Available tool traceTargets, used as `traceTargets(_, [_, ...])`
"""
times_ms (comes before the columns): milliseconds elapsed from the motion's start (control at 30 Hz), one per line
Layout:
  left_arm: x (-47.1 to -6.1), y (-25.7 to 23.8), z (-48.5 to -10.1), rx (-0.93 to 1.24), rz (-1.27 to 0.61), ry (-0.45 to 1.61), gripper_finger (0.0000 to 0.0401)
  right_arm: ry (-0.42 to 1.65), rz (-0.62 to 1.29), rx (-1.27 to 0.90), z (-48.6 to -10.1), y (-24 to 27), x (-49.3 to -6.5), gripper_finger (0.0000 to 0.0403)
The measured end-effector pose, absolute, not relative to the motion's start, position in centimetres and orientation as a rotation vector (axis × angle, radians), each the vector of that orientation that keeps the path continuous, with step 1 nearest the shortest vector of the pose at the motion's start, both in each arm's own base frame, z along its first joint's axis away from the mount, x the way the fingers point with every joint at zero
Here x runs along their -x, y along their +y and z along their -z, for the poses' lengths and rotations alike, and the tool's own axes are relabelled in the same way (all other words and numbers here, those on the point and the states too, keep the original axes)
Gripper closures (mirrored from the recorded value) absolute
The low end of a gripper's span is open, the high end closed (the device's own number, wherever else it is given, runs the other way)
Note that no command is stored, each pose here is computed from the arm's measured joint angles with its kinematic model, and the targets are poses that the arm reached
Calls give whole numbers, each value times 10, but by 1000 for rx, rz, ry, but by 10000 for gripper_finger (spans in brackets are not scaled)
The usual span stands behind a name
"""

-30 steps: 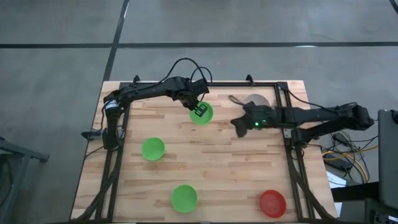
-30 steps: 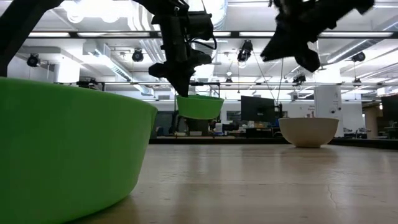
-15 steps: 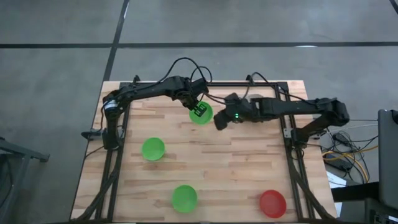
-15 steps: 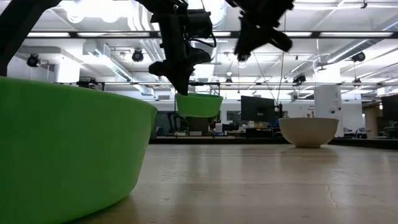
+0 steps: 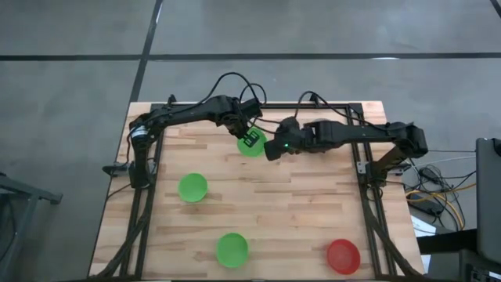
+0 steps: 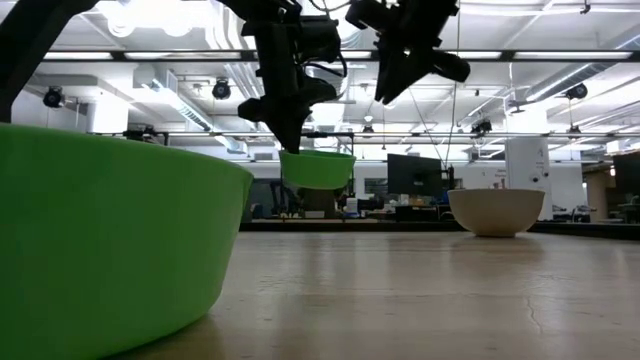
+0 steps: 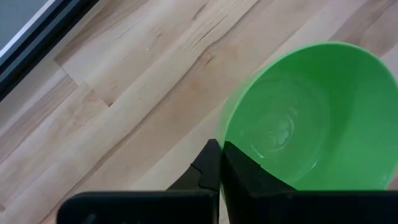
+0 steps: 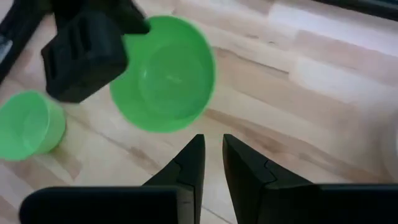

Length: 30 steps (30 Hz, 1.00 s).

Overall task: Nest bowls inside each other
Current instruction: Stack the top right green bowl on top of the gray bowl

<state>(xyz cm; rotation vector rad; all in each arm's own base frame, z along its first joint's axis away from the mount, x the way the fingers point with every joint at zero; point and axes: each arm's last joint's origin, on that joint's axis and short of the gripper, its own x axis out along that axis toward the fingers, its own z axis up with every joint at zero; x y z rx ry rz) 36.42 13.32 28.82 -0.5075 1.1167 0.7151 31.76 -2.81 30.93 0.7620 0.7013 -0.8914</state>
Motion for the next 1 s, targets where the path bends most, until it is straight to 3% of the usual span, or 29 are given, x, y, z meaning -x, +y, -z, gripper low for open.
traceTargets(433, [-363, 138, -288, 566, -709, 1107, 398, 436, 964, -741, -336, -16, -302, 349])
traceTargets(1000, [-364, 137, -291, 602, -658, 1085, 398, 451, 1030, -781, -292, -18, -301, 349])
